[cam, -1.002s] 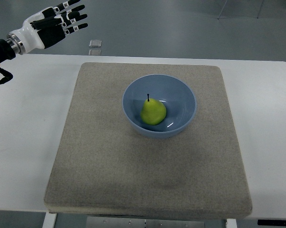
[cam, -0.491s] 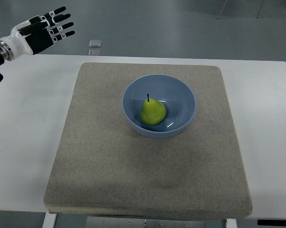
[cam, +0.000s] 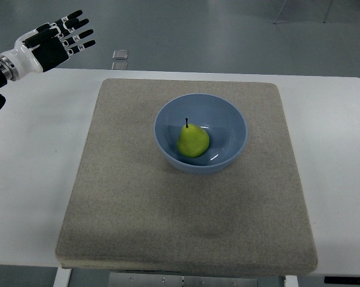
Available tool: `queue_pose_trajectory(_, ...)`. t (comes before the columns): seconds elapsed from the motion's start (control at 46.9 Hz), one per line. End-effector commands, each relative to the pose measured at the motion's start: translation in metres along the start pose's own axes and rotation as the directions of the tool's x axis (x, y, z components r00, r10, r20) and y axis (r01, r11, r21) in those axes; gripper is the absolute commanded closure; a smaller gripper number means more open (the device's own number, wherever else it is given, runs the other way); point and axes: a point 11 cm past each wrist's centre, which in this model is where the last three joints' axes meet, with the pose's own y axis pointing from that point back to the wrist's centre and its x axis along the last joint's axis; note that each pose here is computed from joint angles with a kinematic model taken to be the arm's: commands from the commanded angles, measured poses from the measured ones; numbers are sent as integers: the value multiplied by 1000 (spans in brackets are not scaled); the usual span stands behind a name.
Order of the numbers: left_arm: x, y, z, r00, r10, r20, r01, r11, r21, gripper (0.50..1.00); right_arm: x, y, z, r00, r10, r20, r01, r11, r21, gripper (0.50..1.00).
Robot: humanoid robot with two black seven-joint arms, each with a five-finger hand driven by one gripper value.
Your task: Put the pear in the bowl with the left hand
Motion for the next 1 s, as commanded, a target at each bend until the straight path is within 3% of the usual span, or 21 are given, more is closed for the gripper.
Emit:
queue_pose_trajectory(0.0,1,0,-6,1000,-1,-6,1,1000,9,504,0,0,0,1000,2,0,-2,1000,1,576)
queue_pose_trajectory(0.981,-2,-2,-10,1000,-8,-9,8,1000,16,504,-5,0,0,1000,-15,-2,15,1000,-1,576)
